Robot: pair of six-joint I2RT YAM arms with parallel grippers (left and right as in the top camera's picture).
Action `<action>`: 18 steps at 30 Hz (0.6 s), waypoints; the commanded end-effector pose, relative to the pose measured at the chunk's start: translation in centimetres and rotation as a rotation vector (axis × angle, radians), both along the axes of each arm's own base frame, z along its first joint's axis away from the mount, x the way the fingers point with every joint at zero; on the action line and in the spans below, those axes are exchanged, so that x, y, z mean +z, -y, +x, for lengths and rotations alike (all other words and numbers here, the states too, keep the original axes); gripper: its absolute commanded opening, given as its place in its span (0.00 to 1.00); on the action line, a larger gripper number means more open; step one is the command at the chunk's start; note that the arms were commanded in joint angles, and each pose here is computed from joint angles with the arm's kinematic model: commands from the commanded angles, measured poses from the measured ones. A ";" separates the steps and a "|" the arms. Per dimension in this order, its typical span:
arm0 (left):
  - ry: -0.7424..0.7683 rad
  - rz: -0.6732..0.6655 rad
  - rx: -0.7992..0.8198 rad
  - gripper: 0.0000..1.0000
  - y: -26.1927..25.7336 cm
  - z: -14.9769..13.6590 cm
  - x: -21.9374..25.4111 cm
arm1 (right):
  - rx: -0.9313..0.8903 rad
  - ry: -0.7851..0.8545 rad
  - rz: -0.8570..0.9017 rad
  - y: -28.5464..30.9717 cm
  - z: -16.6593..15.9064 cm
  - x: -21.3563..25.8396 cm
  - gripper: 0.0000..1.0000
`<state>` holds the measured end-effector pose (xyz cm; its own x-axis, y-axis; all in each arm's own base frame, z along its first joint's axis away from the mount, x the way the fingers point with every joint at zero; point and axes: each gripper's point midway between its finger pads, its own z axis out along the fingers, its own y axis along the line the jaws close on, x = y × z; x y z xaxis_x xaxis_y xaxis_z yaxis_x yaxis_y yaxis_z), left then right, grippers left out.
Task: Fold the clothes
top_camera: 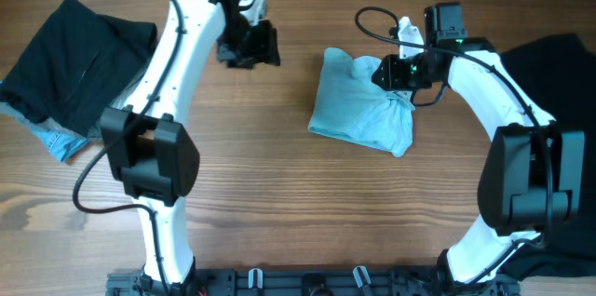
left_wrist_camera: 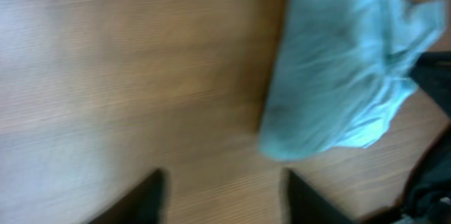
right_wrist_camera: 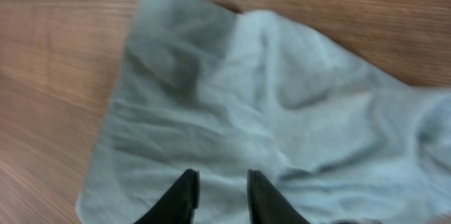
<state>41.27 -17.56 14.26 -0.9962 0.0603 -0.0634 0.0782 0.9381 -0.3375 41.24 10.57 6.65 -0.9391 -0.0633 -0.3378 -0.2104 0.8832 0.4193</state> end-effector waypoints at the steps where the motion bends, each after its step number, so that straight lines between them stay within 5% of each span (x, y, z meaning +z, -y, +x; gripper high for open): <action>1: 0.045 -0.068 -0.117 0.22 5.5 -1.2 -0.8 | -0.164 -0.028 -0.106 1.8 0.6 -0.2 0.10; 2: 0.047 -0.070 -0.145 0.20 6.7 -1.7 -1.8 | -0.274 -0.054 -0.235 4.4 0.5 -1.3 0.04; 4: 0.041 -0.070 -0.201 0.40 8.8 -3.2 -4.2 | -0.518 -0.063 -0.480 10.7 0.5 -2.3 0.04; 6: 0.038 -0.038 -0.233 0.65 9.6 -4.3 -6.4 | -0.631 -0.048 -0.463 13.5 1.2 -1.7 0.04; 7: 0.040 -0.014 -0.237 0.71 9.4 -4.6 -7.4 | -0.557 -0.045 -0.358 12.4 1.8 -1.5 0.09; 8: 0.035 -0.005 -0.241 0.75 9.4 -4.9 -8.3 | -0.367 -0.029 -0.182 9.4 2.1 -0.9 0.32; 10: 0.018 0.001 -0.238 0.75 9.0 -5.6 -10.0 | -0.227 -0.068 0.014 5.9 0.8 -0.1 0.54; 13: 0.008 -0.012 -0.243 0.62 9.1 -6.2 -11.5 | -0.185 -0.128 0.060 4.0 -0.6 -0.2 0.59; 15: 0.007 -0.023 -0.247 0.43 9.2 -6.5 -12.0 | -0.176 -0.147 0.056 3.3 -0.8 -0.8 0.58; 17: 0.007 -0.022 -0.247 0.24 9.2 -6.5 -12.0 | -0.238 -0.171 0.032 3.8 -0.4 -1.7 0.41; 18: 0.009 -0.023 -0.244 0.18 9.2 -6.4 -12.0 | -0.246 -0.178 0.032 3.8 -0.5 -1.8 0.41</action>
<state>34.94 -26.67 1.97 -0.9527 0.2960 -0.0682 0.3008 0.8878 -0.3483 40.44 6.70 5.70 -0.9690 0.1498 -0.1966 0.0467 0.8921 0.4494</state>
